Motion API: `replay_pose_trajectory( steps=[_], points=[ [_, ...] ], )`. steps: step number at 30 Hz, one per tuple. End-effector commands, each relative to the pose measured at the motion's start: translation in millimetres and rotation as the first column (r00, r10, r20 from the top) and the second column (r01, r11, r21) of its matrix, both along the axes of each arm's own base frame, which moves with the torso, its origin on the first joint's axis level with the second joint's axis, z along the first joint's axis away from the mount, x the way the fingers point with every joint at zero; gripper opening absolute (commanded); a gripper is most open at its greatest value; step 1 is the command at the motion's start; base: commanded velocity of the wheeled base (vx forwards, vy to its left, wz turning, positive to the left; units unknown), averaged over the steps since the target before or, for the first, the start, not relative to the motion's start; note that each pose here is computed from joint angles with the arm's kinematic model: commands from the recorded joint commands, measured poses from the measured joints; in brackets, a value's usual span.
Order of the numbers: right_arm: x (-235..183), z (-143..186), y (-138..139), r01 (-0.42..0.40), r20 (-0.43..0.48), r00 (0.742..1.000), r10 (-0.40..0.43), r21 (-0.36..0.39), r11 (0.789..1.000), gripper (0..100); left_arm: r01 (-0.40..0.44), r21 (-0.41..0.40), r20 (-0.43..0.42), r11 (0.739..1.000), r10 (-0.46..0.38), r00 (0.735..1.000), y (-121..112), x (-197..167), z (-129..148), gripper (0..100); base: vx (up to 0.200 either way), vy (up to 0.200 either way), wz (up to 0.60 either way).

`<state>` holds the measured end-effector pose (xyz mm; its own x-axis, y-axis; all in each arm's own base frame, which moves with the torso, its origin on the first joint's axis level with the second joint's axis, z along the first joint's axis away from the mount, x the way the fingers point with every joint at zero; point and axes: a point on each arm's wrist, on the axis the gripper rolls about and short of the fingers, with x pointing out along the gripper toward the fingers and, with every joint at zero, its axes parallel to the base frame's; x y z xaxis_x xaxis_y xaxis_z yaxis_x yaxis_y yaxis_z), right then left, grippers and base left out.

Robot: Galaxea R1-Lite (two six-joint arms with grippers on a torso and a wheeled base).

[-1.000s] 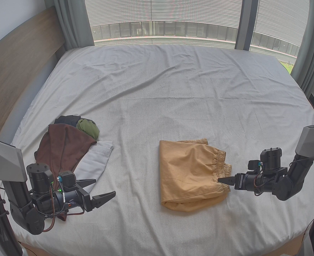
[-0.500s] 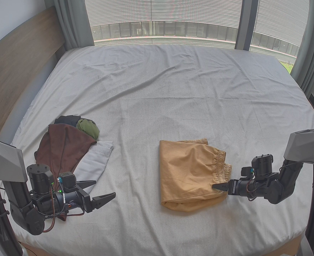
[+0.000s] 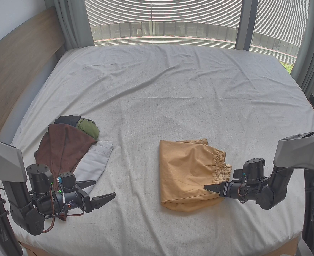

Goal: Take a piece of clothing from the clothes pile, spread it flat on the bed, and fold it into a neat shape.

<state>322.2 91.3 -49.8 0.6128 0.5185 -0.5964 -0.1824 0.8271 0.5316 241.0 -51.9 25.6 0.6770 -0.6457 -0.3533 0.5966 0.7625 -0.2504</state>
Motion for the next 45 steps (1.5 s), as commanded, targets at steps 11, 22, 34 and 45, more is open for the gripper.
replay_pose_trajectory(
  steps=[11,22,34,45],
  points=[
    [-2.0,-6.3,4.4,-0.013,-0.017,1.000,0.013,-0.004,1.000,100,-0.025,0.001,0.000,1.000,0.025,1.000,6.3,1.3,-0.3,100,0.000,0.000,0.00],
    [-2.5,-4.4,6.4,-0.019,0.009,1.000,0.019,0.003,1.000,0,-0.033,0.002,-0.001,0.999,0.033,0.999,8.5,1.7,-0.7,100,0.000,0.000,0.00],
    [-0.8,-0.6,8.0,-0.024,0.056,0.998,0.023,0.018,1.000,0,-0.033,0.004,-0.009,0.999,0.033,0.999,8.7,0.4,-2.0,100,0.000,0.000,0.00],
    [-7.0,19.6,28.9,-0.070,0.192,0.980,0.048,0.109,0.992,0,-0.029,0.003,-0.014,1.000,0.029,0.999,8.9,-1.9,-1.7,100,0.000,0.000,0.00]
  ],
)
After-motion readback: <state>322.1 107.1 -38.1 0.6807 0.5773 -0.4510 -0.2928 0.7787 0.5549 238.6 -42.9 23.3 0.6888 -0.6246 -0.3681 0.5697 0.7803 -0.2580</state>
